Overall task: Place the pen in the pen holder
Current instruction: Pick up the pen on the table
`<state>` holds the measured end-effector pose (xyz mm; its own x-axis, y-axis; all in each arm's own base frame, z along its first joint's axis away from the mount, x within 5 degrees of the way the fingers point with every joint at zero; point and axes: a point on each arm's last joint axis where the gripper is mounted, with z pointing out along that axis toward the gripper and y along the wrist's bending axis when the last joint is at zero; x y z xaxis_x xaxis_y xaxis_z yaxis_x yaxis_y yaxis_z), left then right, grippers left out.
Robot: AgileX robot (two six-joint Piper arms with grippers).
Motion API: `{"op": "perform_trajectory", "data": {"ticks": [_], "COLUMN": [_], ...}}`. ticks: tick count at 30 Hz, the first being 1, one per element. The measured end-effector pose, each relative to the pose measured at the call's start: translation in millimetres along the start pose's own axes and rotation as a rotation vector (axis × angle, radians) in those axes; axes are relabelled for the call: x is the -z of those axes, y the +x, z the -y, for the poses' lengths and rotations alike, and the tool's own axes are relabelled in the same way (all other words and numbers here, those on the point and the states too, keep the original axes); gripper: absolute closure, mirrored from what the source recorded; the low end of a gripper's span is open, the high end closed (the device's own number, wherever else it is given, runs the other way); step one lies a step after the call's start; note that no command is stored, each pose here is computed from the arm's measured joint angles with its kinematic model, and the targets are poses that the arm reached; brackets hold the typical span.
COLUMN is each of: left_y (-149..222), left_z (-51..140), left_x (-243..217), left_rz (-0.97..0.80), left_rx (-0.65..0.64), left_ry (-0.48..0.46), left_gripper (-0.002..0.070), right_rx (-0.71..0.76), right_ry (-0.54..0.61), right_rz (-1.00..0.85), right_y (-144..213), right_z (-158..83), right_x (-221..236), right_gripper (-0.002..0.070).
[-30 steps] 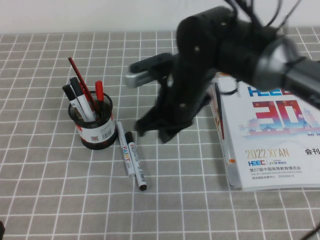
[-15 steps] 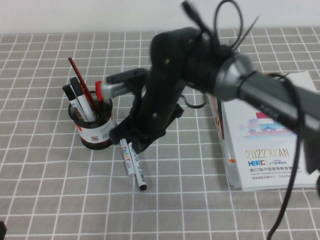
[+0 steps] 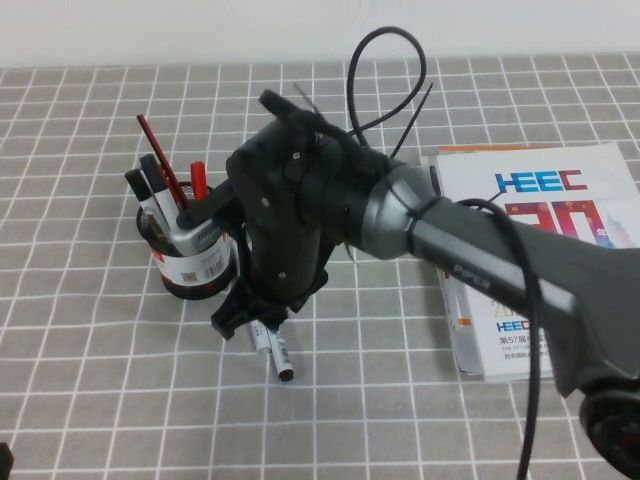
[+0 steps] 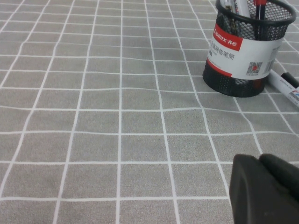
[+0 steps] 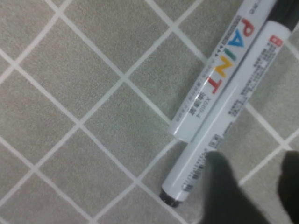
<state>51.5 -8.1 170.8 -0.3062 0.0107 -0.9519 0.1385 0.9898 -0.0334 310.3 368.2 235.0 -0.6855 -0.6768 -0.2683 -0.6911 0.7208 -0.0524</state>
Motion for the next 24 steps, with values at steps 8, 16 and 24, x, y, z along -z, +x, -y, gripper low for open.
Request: {"op": "perform_trajectory", "data": {"ticks": [8,16,24], "left_y": [0.0,0.0,0.0], "left_z": [0.1,0.2,0.2], "left_x": [0.0,0.0,0.0], "left_rz": [0.000,0.000,0.000], "left_rx": [0.003,0.004,0.006], "left_ry": [0.001,0.002,0.003], "left_gripper": [0.0678,0.0678,0.0678], "right_rx": [-0.053,-0.109,-0.185], "right_ry": [0.022,0.036,0.020], "right_rz": [-0.052,-0.050,-0.031], "right_y": [1.8,-0.4,-4.8], "right_z": [-0.7,0.5,7.0], "right_x": [-27.0,-34.7,-38.5], "right_gripper": [0.0391,0.0401,0.0401]}}
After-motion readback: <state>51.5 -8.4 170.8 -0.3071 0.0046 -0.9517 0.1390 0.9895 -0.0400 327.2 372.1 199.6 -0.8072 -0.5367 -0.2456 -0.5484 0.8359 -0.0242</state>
